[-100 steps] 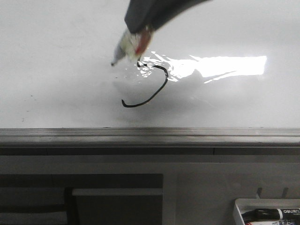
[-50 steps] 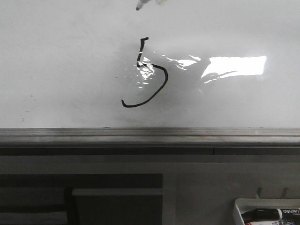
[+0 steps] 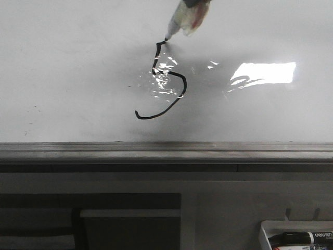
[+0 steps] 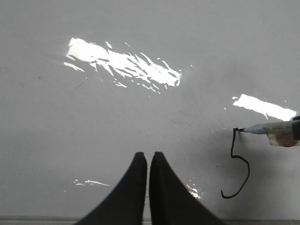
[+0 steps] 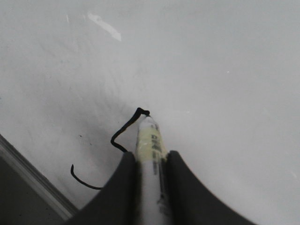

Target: Write number 5 on whiteboard

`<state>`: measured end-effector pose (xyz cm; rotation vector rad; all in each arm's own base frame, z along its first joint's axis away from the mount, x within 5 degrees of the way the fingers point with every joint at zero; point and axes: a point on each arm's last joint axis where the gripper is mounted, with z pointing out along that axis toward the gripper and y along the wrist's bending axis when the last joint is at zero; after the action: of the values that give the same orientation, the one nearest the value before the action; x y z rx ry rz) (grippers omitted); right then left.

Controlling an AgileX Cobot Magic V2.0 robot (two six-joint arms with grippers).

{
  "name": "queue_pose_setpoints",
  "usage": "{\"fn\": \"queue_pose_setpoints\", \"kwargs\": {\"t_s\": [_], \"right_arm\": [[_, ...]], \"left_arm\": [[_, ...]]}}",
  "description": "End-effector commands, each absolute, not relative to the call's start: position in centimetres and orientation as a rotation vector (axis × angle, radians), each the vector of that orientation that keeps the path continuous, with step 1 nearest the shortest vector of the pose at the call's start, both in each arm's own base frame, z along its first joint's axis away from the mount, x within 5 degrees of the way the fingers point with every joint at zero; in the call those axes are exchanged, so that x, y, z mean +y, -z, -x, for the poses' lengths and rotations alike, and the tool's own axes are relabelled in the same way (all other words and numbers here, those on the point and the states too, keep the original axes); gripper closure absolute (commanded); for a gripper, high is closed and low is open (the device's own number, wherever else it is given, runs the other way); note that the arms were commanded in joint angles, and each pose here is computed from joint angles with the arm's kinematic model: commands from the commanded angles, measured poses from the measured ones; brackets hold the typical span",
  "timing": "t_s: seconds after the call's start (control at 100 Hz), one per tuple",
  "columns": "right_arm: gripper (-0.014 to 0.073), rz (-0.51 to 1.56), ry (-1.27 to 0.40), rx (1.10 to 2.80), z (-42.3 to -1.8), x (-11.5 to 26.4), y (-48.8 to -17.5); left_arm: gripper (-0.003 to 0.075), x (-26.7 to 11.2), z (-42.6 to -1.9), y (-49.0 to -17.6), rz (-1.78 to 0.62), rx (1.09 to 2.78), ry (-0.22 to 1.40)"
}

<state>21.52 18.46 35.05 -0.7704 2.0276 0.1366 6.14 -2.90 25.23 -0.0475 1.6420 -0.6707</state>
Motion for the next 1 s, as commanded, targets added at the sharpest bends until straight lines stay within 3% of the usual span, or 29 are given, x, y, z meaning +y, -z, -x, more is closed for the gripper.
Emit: {"fn": "queue_pose_setpoints", "kwargs": {"t_s": [0.0, 0.56, 0.99], "right_arm": [[0.0637, 0.767, -0.165, 1.925, -21.4, 18.4, -36.8], [0.0637, 0.775, -0.184, 1.918, -21.6, 18.7, -36.2], [0.0637, 0.707, -0.07, 2.064, -22.1, 16.7, -35.4]], "left_arm": [[0.0741, -2.6, -6.3, -26.4, 0.086, 1.58, 0.671], [0.0741, -2.6, -6.3, -26.4, 0.086, 1.58, 0.671], [0.0741, -2.6, -6.3, -26.4, 0.086, 1.58, 0.671]]}}
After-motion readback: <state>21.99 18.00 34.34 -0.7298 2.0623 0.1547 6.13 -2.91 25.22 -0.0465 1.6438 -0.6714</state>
